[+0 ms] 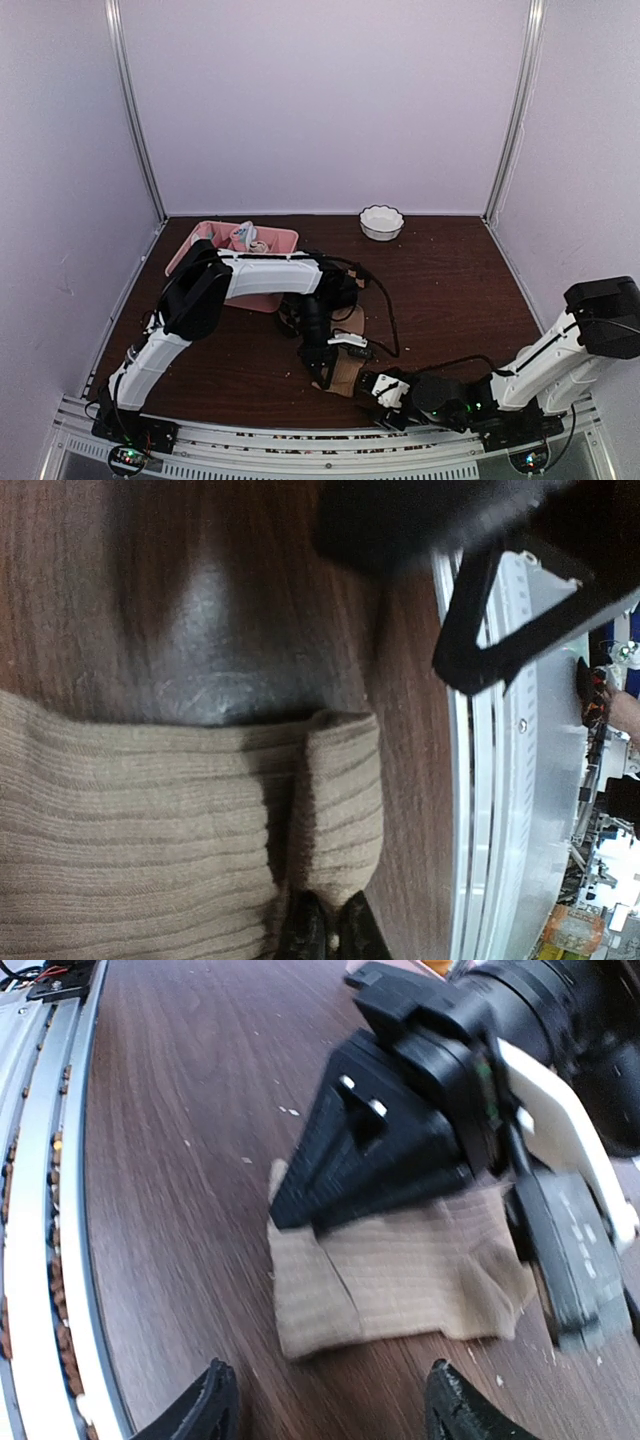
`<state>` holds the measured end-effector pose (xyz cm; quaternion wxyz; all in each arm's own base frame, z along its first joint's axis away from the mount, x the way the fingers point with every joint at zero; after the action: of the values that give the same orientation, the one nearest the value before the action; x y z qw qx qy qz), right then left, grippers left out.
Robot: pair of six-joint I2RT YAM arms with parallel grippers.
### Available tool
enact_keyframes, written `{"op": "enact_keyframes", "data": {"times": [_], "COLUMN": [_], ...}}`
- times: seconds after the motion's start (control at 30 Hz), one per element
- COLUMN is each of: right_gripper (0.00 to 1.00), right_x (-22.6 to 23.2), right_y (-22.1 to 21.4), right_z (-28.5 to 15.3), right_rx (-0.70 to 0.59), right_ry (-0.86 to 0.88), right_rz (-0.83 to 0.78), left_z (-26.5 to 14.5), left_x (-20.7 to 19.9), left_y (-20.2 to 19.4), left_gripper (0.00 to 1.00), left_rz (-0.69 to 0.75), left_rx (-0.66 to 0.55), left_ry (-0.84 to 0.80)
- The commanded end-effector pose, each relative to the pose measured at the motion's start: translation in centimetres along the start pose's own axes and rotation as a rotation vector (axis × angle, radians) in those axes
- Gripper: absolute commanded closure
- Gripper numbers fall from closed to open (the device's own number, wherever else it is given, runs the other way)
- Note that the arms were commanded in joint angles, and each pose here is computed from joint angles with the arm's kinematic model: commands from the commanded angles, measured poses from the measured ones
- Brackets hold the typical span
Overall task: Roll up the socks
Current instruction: Roll the sock at the center of the board.
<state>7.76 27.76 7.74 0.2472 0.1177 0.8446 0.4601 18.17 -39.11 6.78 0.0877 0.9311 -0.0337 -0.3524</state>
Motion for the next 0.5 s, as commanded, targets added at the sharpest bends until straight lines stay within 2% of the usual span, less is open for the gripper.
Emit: {"op": "enact_keyframes", "data": {"times": [0.0,0.2,0.33,0.47], "right_gripper": [0.38,0.53,0.66,0.68], "right_x": [1.3,2.4,2.6,2.4], "right_y": [1.4,2.0,1.5,1.3], "right_z": [1.3,3.1,4.7,5.6], "right_rx": [-0.032,0.000,0.065,0.093], "right_ry": [0.048,0.087,0.066,0.070], "right_rz": [-0.143,-0.231,-0.275,-0.268], "left_z": [1.7,1.9,1.7,1.7], "left_x": [1.8,2.1,2.2,2.2], "left_y": [-1.1,-1.1,-1.0,-1.1], "left_gripper": [0.95,0.94,0.93,0.93], "left_rz": [-0.076,-0.089,-0.090,-0.085], "left_rx": [0.056,0.058,0.050,0.054], "left_ry": [-0.037,-0.045,-0.048,-0.049]}}
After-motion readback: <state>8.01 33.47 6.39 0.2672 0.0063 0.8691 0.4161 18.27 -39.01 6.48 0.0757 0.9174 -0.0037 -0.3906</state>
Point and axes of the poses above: each gripper's point midway between its finger pads, its own z axis out along the fingers, its own x axis along the line the jaws close on, y = z × x, the point moved 7 cm from there along -z, back along the fingers, and after that the axes turned 4 degrees about -z, right-handed, at the moved point
